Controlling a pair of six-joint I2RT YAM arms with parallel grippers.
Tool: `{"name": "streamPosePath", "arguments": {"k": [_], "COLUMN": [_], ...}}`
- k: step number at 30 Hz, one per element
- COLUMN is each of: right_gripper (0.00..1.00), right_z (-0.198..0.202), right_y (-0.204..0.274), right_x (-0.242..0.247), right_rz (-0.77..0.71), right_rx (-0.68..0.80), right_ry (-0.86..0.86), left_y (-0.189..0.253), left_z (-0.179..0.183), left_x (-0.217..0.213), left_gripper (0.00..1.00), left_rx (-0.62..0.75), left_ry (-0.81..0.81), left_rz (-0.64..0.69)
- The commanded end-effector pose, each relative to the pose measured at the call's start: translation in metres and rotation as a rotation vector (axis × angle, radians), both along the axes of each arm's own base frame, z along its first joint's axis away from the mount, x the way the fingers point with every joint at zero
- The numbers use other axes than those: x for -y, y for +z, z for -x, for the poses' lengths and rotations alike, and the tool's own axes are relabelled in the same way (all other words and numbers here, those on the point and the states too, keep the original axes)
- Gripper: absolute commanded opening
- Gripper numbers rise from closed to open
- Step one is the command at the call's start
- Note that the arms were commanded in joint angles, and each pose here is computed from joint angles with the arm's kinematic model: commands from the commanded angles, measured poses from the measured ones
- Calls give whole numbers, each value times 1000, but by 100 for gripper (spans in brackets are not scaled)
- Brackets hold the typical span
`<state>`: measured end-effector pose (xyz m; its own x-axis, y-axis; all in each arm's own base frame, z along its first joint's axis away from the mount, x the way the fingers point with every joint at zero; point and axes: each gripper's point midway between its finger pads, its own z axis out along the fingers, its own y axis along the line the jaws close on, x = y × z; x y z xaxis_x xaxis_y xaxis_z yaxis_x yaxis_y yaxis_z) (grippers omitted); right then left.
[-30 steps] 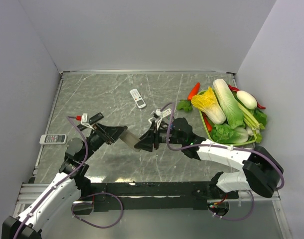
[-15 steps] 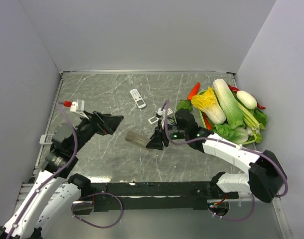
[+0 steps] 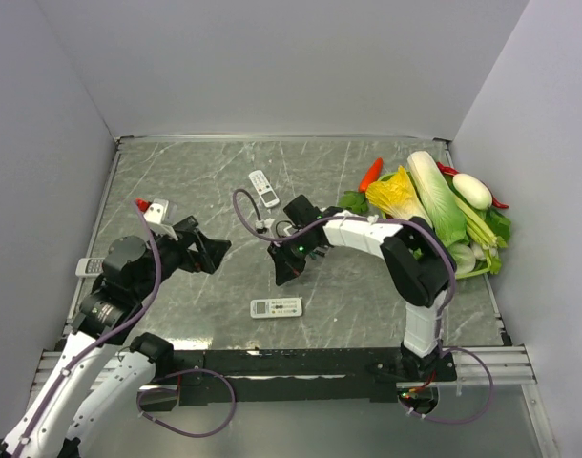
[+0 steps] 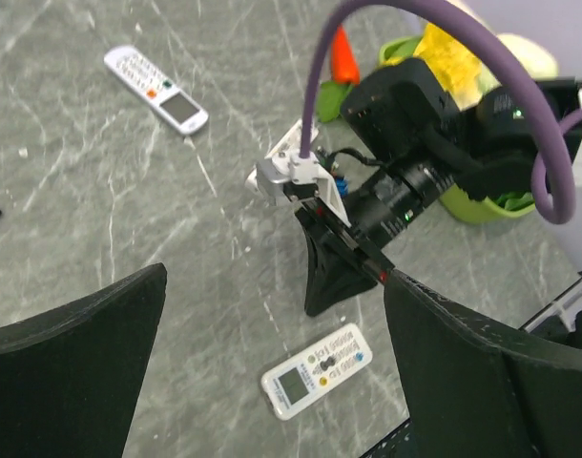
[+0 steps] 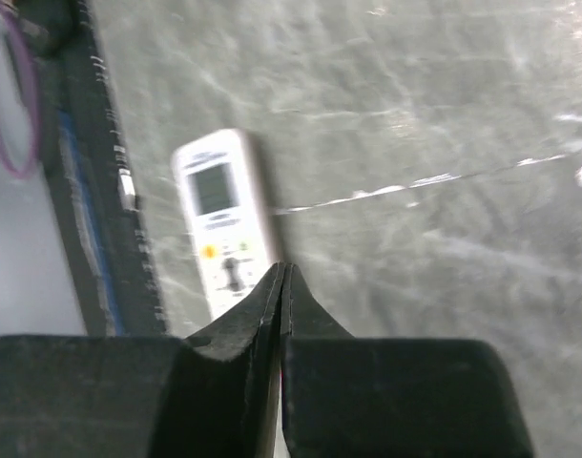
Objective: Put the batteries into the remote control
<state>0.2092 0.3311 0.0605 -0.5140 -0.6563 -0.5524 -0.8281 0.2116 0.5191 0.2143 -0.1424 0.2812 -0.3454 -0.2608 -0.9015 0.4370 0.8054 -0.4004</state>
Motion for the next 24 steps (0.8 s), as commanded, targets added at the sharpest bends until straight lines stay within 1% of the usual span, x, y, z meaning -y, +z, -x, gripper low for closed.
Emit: {"name": "streamPosePath", "arguments": {"k": [1, 2, 4, 5, 6, 7, 8, 10, 12, 13, 15, 17, 18, 19, 21, 22, 23, 24], "right_gripper": [11, 18, 39, 56, 63, 69, 76, 79, 82, 84, 90, 95, 97, 100, 100, 100, 100, 100], "right_z": [-13, -14, -10, -12, -9, -1, -3, 7, 11, 16, 5, 2, -15, -13, -25, -26, -26, -32], "right_y": [-2, 2, 18, 27, 33, 42, 43, 42, 47, 38, 52, 46, 63, 57, 73, 80, 92, 94], "right_x": [8, 7, 13, 10, 13, 18, 22, 31, 33, 40, 42, 55, 63, 72, 88, 92, 101, 110], "right_rz": [72, 66, 37, 4, -11, -26, -10, 5, -18, -9, -52, -31, -64, -58, -115, -146, -183, -199], "right_rx": [61, 69, 117, 150, 174, 208, 241, 245, 234, 219, 254, 247, 339, 324, 413, 430, 460, 490], "right_ry": [41, 29, -5, -27, -33, -36, -63, -85, -140, -166, -300, -442, -545, -617, -751, -792, -839, -908], "left_y": [-13, -16, -23, -28, -31, -33, -33, -30, -29, -33, -33, -52, -51, -66, -70, -84, -82, -86], "left_z": [-1, -2, -4, -5, -6, -8, -9, -10, -8, -9, -9, -11, -9, -13, -6, -10, -10, -2], "left_x": [3, 5, 7, 8, 8, 7, 7, 7, 12, 15, 21, 32, 40, 45, 64, 71, 79, 92], "left_gripper": [99, 99, 99, 99, 99, 99, 99, 99, 99, 99, 99, 100, 99, 99, 99, 99, 99, 99], "left_rx": [2, -8, -25, -40, -49, -52, -53, -34, -12, -20, -25, -94, -96, -140, -157, -190, -186, -190], "left_ry": [-26, -37, -42, -40, -41, -32, -26, -28, -62, -79, -128, -192, -227, -244, -317, -333, -353, -401], "left_rz": [-31, -34, -38, -45, -49, -53, -49, -45, -45, -53, -82, -145, -165, -212, -260, -302, -320, -351]}}
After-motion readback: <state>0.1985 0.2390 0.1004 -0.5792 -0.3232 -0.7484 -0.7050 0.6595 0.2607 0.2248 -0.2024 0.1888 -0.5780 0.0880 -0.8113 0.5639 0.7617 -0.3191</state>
